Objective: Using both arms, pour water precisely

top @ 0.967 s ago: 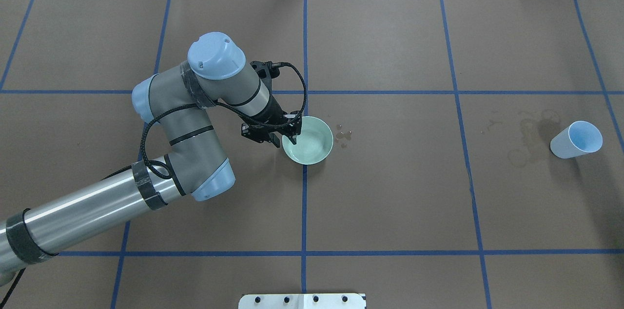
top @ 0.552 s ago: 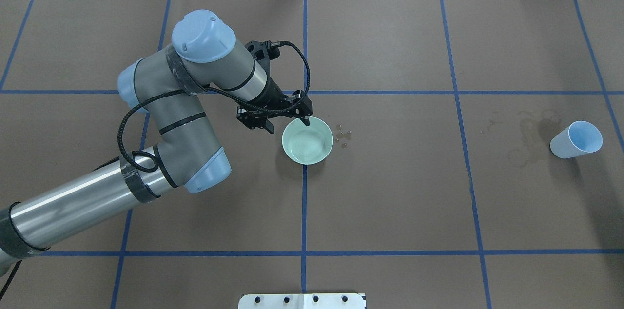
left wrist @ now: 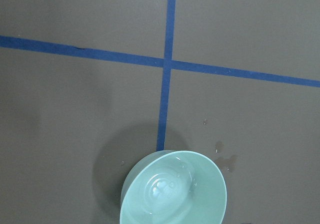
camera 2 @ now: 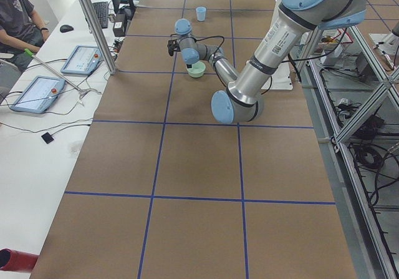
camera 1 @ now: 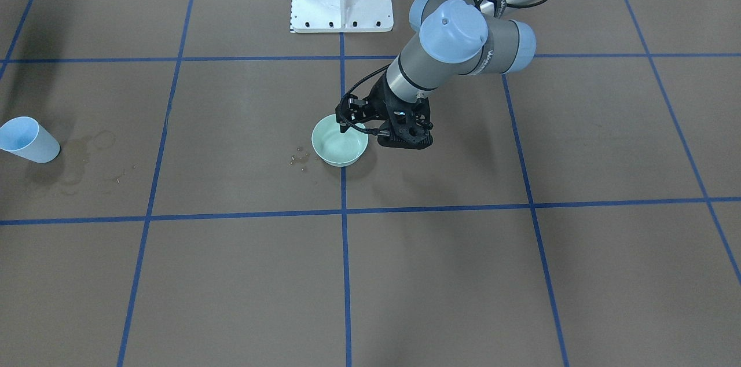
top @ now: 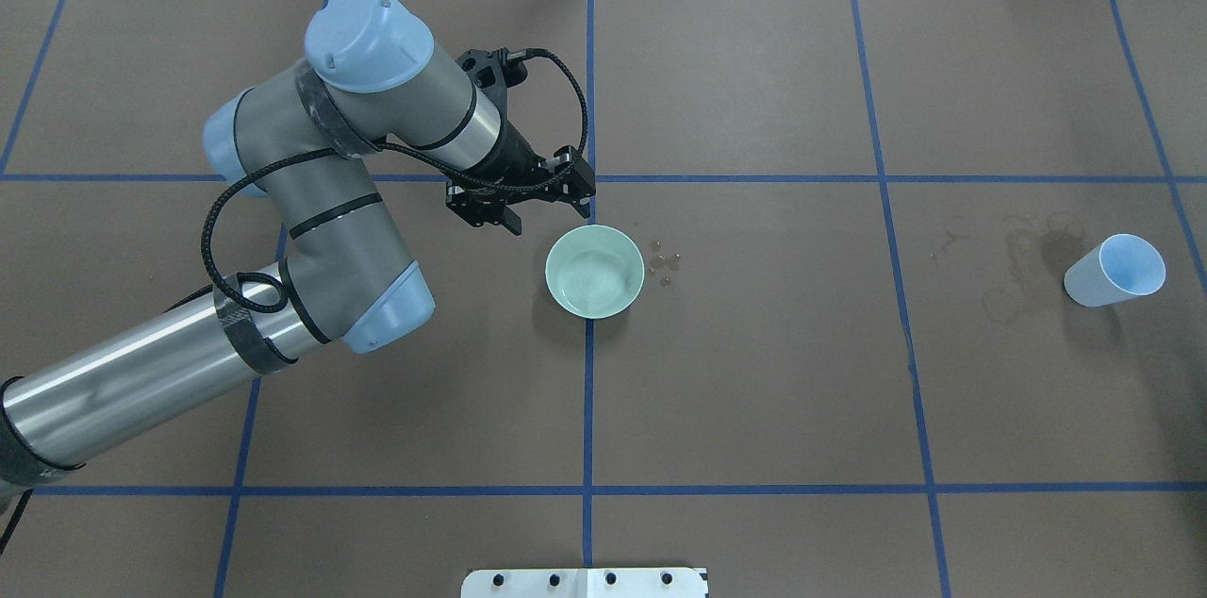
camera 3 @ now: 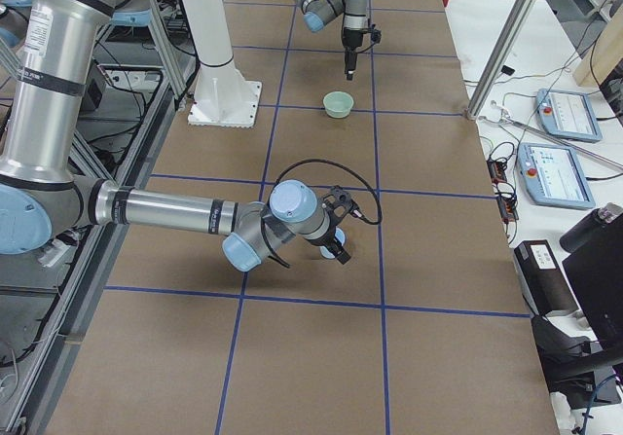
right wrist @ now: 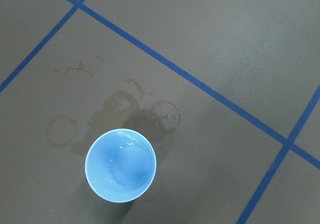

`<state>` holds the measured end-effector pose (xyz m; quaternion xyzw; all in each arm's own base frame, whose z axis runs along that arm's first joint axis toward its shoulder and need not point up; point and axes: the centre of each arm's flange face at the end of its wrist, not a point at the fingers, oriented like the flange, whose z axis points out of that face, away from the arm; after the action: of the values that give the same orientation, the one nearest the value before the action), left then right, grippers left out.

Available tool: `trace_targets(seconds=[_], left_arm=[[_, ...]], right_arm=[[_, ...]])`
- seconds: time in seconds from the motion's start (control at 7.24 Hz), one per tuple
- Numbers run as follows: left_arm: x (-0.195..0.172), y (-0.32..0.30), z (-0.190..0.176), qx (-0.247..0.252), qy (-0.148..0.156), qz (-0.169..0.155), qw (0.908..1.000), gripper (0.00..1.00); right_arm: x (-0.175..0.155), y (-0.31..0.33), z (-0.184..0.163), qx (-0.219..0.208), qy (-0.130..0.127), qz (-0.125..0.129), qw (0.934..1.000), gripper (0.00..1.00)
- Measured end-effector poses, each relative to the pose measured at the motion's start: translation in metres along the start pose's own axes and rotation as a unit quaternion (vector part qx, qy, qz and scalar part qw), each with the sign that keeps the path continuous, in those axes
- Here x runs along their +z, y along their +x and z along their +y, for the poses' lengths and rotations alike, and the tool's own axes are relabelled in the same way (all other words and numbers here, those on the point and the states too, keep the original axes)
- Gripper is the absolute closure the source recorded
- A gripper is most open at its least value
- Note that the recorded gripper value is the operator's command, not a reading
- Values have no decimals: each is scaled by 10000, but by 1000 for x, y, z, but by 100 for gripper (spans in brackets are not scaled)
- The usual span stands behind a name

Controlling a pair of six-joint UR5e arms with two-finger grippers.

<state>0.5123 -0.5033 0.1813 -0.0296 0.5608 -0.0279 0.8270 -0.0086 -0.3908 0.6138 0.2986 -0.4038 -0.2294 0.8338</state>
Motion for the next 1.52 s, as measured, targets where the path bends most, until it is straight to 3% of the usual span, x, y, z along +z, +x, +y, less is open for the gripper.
trace_targets(seconds=[0.28,0.55,0.97,1.52], left_arm=[[1,-2,-2,-15,14,-21,10000,12],[1,-3,-3,-23,23,-29,10000,11],[-1,-3,-4,-26,40,-23,10000,11],[-12,-15,-19,-159,126,-133,9997,11]], right_arm=[[10,-1,28,29,344,-36,9994,1],[23,2,50,-106,492,13,9987,1],[48,-11,62,42,750,-36,9972,1],[86,-23,59,112,771,-28,9970,1]])
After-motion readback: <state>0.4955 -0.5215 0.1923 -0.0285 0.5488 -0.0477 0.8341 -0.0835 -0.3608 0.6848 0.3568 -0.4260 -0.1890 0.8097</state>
